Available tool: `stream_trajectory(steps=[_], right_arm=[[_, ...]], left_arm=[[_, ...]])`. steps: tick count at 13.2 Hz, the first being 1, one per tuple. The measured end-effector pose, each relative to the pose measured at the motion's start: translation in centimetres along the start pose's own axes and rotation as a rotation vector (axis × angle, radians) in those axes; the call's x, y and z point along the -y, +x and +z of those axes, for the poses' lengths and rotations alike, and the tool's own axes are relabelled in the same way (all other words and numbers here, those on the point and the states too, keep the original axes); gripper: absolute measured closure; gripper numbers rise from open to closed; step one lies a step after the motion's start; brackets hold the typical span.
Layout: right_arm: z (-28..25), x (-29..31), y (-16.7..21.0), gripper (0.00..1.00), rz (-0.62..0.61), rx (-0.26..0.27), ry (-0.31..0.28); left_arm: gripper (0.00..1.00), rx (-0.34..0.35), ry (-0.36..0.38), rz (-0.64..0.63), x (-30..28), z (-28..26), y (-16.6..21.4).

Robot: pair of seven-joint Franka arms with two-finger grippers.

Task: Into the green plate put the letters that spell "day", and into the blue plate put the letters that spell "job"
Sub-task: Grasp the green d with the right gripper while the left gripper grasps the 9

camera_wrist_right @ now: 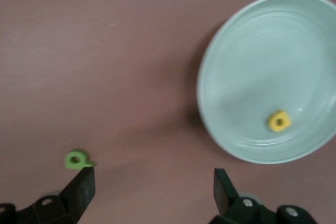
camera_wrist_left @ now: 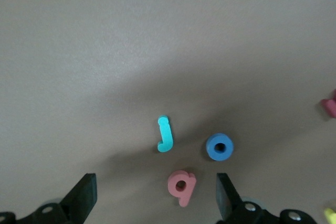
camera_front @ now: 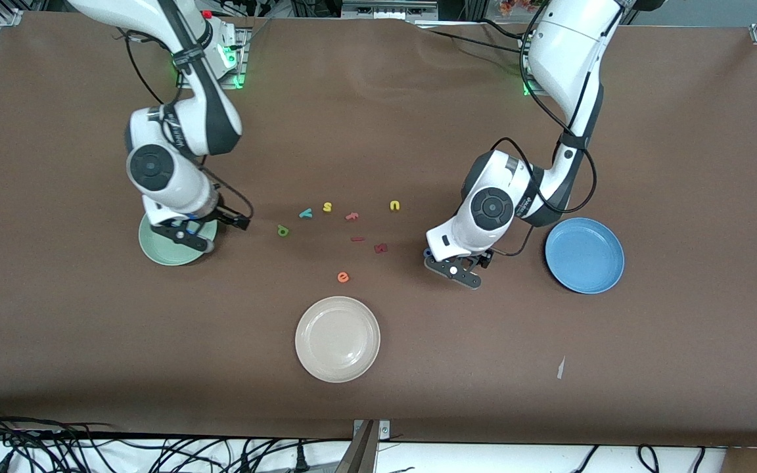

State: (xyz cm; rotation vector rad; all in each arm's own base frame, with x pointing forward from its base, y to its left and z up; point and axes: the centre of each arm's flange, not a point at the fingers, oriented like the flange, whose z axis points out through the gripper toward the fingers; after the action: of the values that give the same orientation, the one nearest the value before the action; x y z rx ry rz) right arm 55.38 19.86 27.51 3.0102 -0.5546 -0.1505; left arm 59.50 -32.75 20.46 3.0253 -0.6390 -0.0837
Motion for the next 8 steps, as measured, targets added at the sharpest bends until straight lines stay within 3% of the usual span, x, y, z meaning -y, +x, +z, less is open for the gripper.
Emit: stream_trajectory(steps=[3,5,8], right_arm=[[1.9,4.8,-0.4,0.00,0.140,0.028,0.046],[3.6,6.3,-0.8,0.05,0.222,0.021,0.081],[6.2,7.5,-2.6,0.07,0.282,0.012,0.087]], left_arm=[[0.00,0.000,0.009,0.008,-0.6,2.7,-1.7],[0.00,0.005,0.013,0.023,-1.7,3.9,-2.7],[0.00,0.007,0.015,0.030,-2.2,4.1,-2.9]])
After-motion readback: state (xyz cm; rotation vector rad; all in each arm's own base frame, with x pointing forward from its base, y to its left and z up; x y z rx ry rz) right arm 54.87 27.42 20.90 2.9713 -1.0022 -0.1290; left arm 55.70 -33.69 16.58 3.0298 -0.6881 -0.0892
